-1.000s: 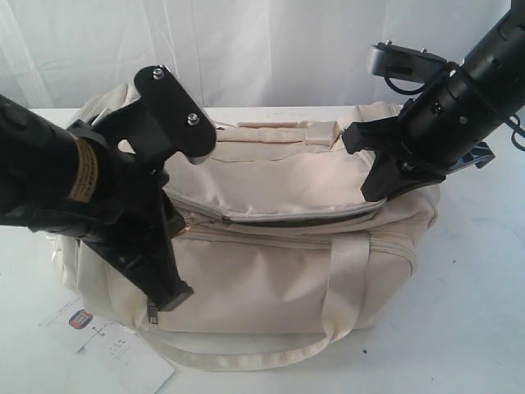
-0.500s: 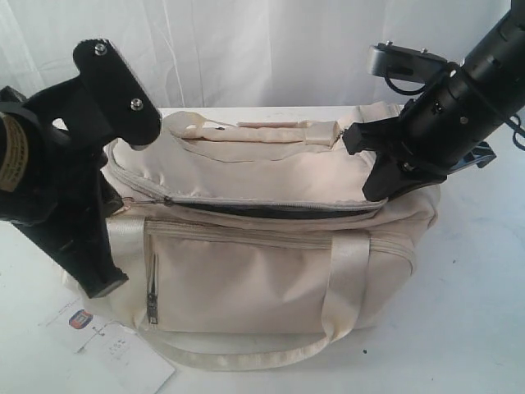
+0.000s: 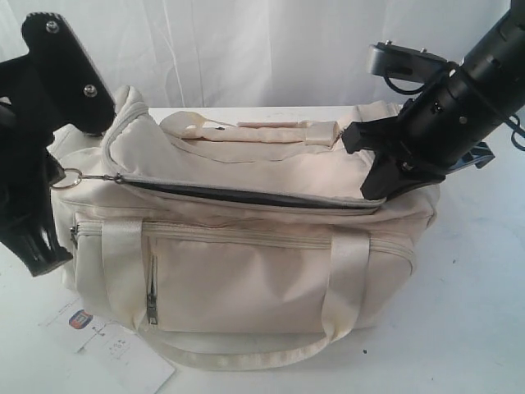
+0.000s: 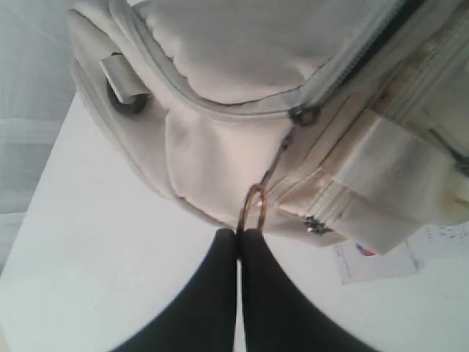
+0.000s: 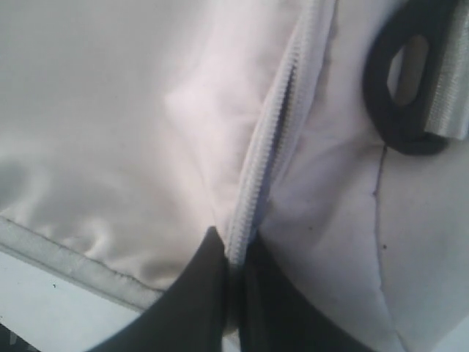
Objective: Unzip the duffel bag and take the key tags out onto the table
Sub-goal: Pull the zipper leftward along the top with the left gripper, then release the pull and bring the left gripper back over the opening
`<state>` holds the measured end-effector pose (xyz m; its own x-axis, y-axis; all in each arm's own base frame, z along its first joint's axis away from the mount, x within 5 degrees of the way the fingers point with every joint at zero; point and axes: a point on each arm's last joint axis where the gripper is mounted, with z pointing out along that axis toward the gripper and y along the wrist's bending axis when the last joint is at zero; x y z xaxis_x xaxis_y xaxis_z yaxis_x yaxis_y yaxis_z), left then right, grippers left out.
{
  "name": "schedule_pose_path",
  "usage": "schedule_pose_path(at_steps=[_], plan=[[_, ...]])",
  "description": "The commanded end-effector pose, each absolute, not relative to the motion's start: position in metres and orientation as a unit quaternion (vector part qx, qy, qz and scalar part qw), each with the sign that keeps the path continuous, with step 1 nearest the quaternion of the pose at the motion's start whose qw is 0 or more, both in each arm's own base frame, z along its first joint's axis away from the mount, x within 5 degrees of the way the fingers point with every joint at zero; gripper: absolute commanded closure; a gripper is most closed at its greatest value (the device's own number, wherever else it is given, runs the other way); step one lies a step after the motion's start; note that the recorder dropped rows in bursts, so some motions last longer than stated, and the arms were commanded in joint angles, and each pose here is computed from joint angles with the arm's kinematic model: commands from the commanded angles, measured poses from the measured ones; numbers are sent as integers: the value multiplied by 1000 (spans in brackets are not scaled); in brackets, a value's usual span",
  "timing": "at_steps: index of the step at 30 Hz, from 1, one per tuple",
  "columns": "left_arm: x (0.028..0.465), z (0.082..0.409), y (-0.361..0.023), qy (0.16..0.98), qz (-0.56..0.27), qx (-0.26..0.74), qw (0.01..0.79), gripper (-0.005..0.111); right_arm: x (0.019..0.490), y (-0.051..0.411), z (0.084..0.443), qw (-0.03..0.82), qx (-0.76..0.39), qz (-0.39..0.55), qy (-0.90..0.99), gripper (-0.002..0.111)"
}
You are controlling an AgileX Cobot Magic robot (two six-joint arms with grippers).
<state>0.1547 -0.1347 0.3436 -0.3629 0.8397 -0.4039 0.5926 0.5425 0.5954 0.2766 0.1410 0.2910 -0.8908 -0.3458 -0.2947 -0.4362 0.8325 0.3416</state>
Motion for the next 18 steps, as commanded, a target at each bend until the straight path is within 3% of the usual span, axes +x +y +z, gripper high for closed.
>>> schedule_pose_path(at_steps=[1, 18], plan=[[156, 349, -118, 803, 252, 421, 339, 107, 276, 134, 291, 111, -215, 179, 954, 108], [168, 358, -115, 787, 269, 388, 397, 107, 275, 134, 291, 105, -216, 179, 954, 108]])
